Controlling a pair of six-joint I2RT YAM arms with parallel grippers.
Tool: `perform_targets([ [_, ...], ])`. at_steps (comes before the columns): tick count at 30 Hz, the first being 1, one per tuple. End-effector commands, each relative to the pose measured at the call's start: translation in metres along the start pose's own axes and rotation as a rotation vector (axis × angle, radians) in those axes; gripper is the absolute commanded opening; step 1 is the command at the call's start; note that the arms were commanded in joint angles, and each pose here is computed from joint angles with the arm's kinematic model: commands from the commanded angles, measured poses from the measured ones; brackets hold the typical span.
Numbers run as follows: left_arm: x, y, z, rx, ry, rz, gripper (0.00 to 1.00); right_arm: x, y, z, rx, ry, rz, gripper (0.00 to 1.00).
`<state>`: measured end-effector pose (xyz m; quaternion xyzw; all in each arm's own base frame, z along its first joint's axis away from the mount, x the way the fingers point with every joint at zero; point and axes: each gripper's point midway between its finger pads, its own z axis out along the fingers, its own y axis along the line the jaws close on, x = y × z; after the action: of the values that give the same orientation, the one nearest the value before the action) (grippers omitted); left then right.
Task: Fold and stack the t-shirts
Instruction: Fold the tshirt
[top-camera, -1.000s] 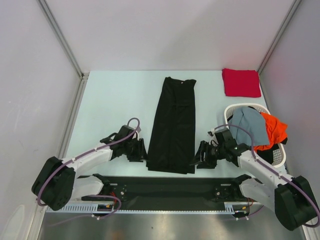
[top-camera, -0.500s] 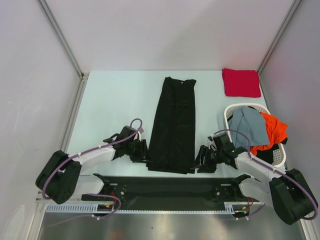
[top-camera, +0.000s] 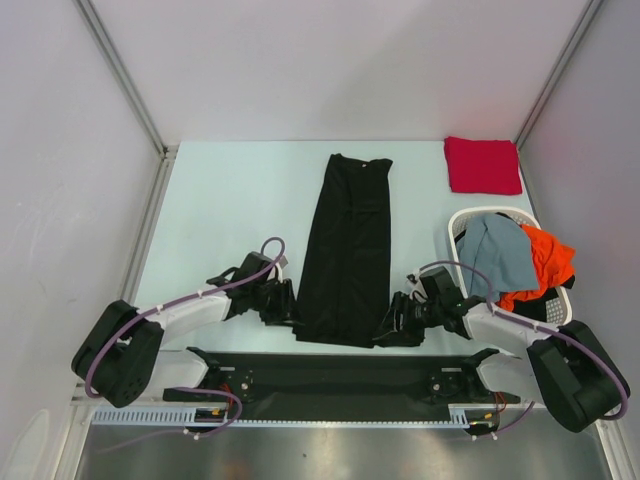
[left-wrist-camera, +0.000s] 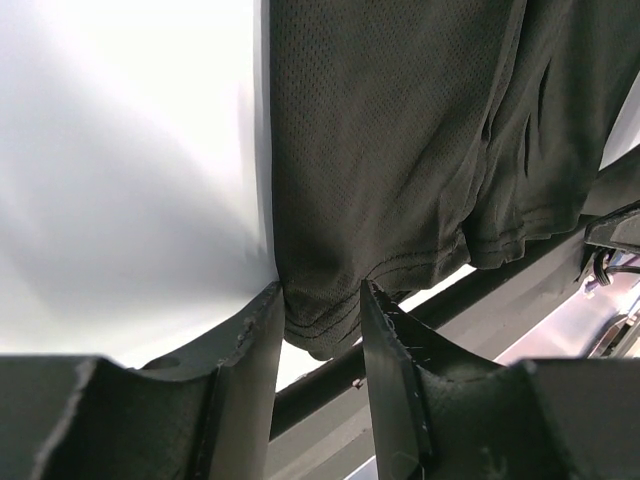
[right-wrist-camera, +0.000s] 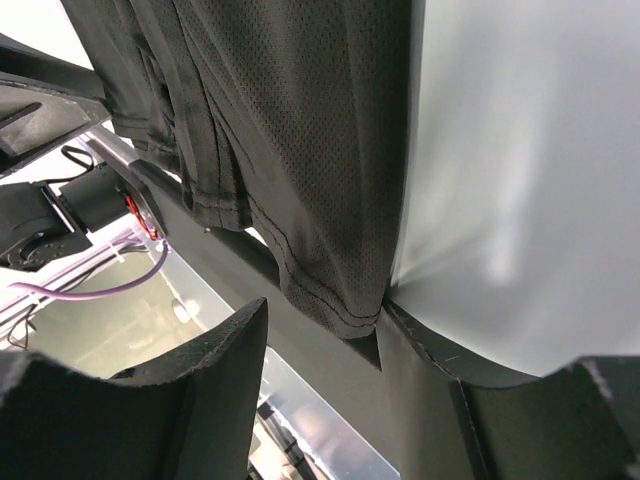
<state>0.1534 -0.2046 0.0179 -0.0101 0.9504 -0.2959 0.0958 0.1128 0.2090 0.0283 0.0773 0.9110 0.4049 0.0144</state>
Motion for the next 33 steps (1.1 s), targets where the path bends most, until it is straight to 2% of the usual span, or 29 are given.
perform_targets([
  [1, 0.028, 0.028, 0.002, -0.099, 0.090, -0.031, 0.42, 0.003, -0.017, 0.006, 0.063, -0.019, 0.031, 0.54],
  [7, 0.033, 0.028, 0.003, -0.100, 0.123, -0.040, 0.40, 0.006, -0.022, 0.008, 0.072, -0.017, 0.051, 0.53],
  [12, 0.039, 0.030, 0.005, -0.100, 0.156, -0.055, 0.38, 0.008, -0.028, 0.010, 0.089, -0.010, 0.077, 0.47],
  [25, 0.043, 0.031, 0.006, -0.104, 0.174, -0.072, 0.33, 0.001, -0.027, 0.011, 0.083, -0.024, 0.087, 0.45],
  [31, 0.041, 0.033, 0.005, -0.122, 0.159, -0.074, 0.32, -0.010, -0.025, 0.010, 0.062, -0.076, 0.168, 0.42],
  [33, 0.039, 0.032, 0.004, -0.121, 0.149, -0.068, 0.32, -0.011, -0.025, 0.010, 0.064, -0.079, 0.207, 0.44],
])
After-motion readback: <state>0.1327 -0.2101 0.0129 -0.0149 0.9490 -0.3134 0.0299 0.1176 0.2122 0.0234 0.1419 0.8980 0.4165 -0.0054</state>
